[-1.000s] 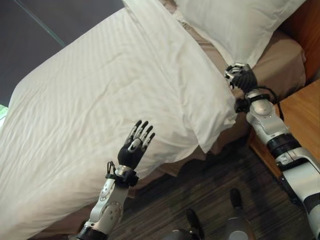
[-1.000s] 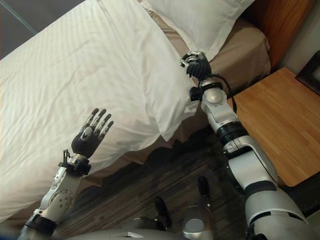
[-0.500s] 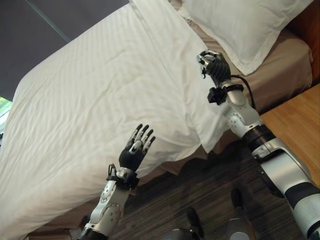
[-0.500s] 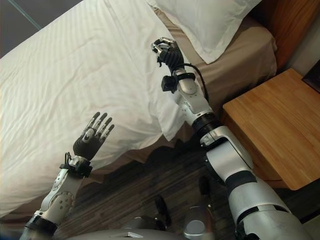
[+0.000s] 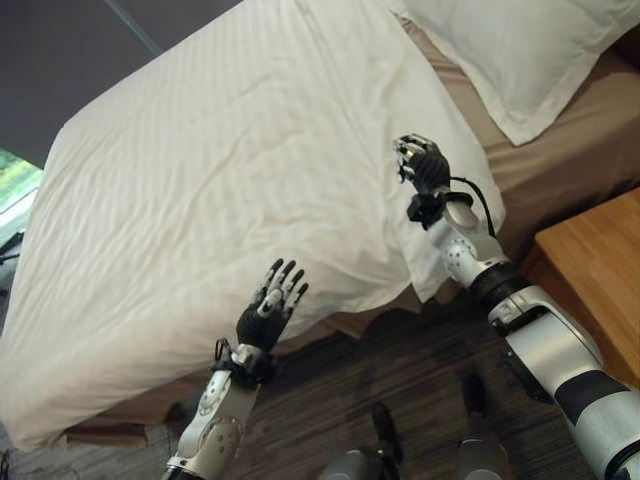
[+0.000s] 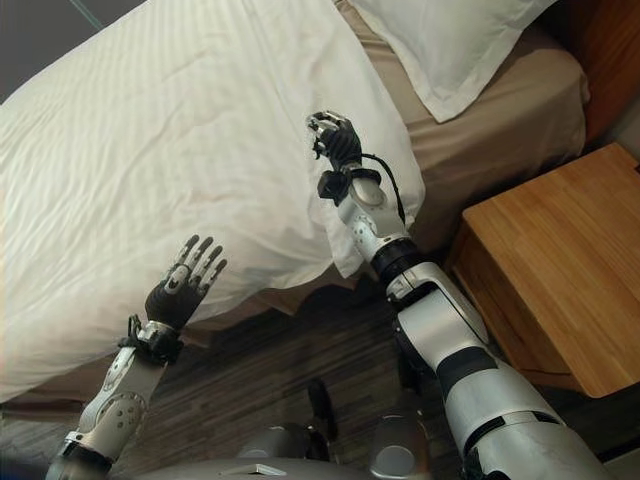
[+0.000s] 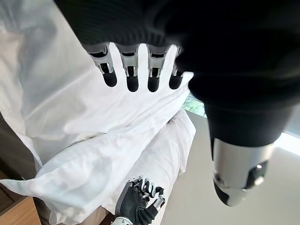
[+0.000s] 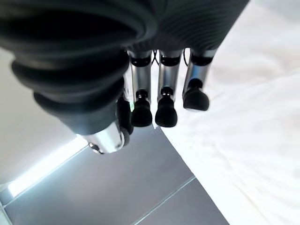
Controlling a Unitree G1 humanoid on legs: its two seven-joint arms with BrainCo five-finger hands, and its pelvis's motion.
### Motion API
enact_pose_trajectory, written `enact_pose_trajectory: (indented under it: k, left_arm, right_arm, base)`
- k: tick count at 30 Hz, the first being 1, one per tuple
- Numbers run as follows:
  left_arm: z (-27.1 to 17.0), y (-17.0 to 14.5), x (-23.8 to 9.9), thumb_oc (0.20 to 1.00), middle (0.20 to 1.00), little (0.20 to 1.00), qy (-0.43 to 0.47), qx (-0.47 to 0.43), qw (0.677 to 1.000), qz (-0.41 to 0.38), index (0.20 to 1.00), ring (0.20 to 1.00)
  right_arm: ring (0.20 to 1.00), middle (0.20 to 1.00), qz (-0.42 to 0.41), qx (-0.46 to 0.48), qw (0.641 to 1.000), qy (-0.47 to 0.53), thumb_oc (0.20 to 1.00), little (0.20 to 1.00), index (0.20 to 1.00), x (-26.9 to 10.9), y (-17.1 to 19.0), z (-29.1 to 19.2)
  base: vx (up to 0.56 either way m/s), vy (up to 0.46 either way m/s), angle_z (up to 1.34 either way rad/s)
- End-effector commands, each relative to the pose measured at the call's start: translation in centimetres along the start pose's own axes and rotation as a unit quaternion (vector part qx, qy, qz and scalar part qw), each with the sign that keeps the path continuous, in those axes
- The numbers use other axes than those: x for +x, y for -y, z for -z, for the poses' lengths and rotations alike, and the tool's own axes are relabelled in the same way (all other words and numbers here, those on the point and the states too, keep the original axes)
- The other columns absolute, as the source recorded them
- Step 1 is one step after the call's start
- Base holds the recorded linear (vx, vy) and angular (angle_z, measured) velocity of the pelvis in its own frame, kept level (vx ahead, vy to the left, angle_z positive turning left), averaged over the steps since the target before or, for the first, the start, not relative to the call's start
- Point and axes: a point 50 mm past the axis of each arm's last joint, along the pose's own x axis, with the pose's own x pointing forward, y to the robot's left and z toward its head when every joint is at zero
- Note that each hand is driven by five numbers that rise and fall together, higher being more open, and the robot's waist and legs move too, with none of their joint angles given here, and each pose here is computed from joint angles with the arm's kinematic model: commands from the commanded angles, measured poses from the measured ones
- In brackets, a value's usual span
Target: Making the bed.
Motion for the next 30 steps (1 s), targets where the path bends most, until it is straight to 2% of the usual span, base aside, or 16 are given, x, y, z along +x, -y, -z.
enact_pose_trajectory:
  k: [1, 5, 11, 12, 16, 18, 22, 24, 27, 28, 30]
  left_arm:
    - [-2.1, 0.7, 1.4, 1.000, 1.000, 1.000, 0.051, 0.025, 0.998, 0.024, 1.000, 1.000]
    - [-2.4, 0.9, 1.8, 1.000, 1.000, 1.000, 0.064, 0.031, 0.997, 0.022, 1.000, 1.000]
    - [-1.3, 1.5, 2.1, 1.000, 1.000, 1.000, 0.055, 0.018, 0.998, 0.023, 1.000, 1.000]
    - [-0.7, 1.8, 2.1, 1.000, 1.000, 1.000, 0.047, 0.009, 0.999, 0.023, 1.000, 1.000]
    - [0.0, 2.4, 2.2, 1.000, 1.000, 1.000, 0.037, 0.001, 0.999, 0.033, 1.000, 1.000]
    - [0.1, 2.5, 2.3, 1.000, 1.000, 1.000, 0.037, -0.001, 0.999, 0.036, 1.000, 1.000]
    - [0.4, 3.6, 2.7, 1.000, 1.000, 1.000, 0.040, -0.019, 0.997, 0.058, 1.000, 1.000]
    - [0.7, 4.0, 2.7, 1.000, 1.000, 1.000, 0.039, -0.018, 0.997, 0.066, 1.000, 1.000]
    - [0.5, 3.7, 2.6, 1.000, 1.000, 1.000, 0.047, -0.022, 0.997, 0.059, 1.000, 1.000]
    - [0.3, 3.4, 2.6, 1.000, 1.000, 1.000, 0.052, -0.022, 0.997, 0.053, 1.000, 1.000]
    - [-0.2, 2.7, 2.2, 1.000, 1.000, 1.000, 0.064, -0.012, 0.997, 0.048, 1.000, 1.000]
  right_arm:
    - [0.200, 0.200, -0.048, 0.016, 0.998, 0.049, 0.200, 0.200, 0.200, 1.4, -3.9, -3.1]
    - [0.200, 0.200, -0.047, 0.021, 0.997, 0.051, 0.200, 0.200, 0.200, 1.2, -3.9, -2.9]
    - [0.200, 0.200, -0.003, 0.036, 0.999, 0.037, 0.200, 0.200, 0.200, 1.0, -1.7, -1.8]
    - [0.200, 0.200, 0.026, 0.056, 0.998, 0.023, 0.200, 0.200, 0.200, 0.6, -0.2, -0.7]
    - [0.200, 0.200, 0.070, 0.078, 0.994, -0.034, 0.200, 0.200, 0.200, -0.8, 2.3, 3.0]
    - [0.200, 0.200, 0.073, 0.081, 0.993, -0.047, 0.200, 0.200, 0.200, -1.0, 2.5, 3.7]
    - [0.200, 0.200, 0.149, 0.100, 0.977, -0.118, 0.200, 0.200, 0.200, -4.5, 7.0, 8.6]
    - [0.200, 0.200, 0.212, 0.127, 0.957, -0.150, 0.200, 0.200, 0.200, -7.1, 9.1, 11.3]
    - [0.200, 0.200, 0.232, 0.130, 0.949, -0.172, 0.200, 0.200, 0.200, -9.0, 10.0, 13.0]
    - [0.200, 0.200, 0.249, 0.127, 0.942, -0.188, 0.200, 0.200, 0.200, -10.6, 11.0, 14.2]
    - [0.200, 0.200, 0.322, 0.101, 0.913, -0.228, 0.200, 0.200, 0.200, -16.4, 15.6, 16.3]
  base:
    - [0.00, -0.005, 0.05]
    - [-0.03, -0.004, 0.01]
    - [0.00, 0.008, 0.00]
    - [0.01, 0.036, -0.02]
    - [0.02, 0.046, -0.09]
    - [0.01, 0.034, -0.10]
    - [0.02, 0.039, -0.01]
    - [0.00, 0.016, 0.01]
    - [0.01, 0.030, 0.01]
    - [0.00, 0.000, 0.00]
    - [0.01, 0.018, -0.04]
